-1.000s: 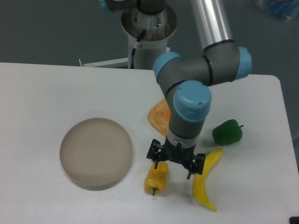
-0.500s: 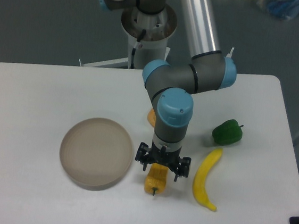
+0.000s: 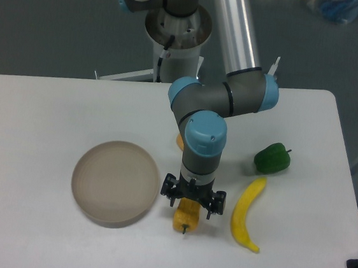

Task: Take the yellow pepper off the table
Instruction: 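Close the gripper around the yellow bell pepper, then lift the yellow bell pepper and carry it toward the banana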

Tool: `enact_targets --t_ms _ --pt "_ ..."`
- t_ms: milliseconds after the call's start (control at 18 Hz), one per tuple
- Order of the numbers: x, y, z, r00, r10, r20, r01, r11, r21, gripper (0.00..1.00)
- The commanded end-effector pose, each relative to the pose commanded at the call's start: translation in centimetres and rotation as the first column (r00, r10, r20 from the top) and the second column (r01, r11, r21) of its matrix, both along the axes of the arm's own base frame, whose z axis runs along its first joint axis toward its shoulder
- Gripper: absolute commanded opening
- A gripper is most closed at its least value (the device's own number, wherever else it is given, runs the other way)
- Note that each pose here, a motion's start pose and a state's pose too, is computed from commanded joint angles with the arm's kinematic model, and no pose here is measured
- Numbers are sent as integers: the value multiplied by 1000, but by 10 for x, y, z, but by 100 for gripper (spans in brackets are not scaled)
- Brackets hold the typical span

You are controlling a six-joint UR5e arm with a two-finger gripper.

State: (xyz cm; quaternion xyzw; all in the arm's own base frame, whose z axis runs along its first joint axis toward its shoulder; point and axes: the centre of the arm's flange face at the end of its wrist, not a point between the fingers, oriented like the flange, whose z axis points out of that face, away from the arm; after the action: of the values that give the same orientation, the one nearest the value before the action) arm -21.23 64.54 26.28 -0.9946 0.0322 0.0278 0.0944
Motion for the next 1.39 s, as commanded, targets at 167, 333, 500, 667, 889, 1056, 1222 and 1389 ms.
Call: enact_targets --t_ms 167,333,500,667,889,1056,1222,1389 --pt "1 0 -1 1000 -3 1 3 1000 -3 99" --pt "2 -1 -3 1000 -2 -1 2 1000 -8 81" --pt "3 -2 -4 1000 -4 0 4 1000 -10 69" --pt "3 -1 -2 1000 -7 -1 7 1000 -6 62" --pt "3 -1 -1 1000 -5 -1 5 1000 -6 58" --pt "2 0 2 1000 -7 -5 7 1000 1 57" --pt "-6 10 29 999 -21 -34 22 999 42 55" --pt "-27 9 65 996 -34 -77 40 995 87 55"
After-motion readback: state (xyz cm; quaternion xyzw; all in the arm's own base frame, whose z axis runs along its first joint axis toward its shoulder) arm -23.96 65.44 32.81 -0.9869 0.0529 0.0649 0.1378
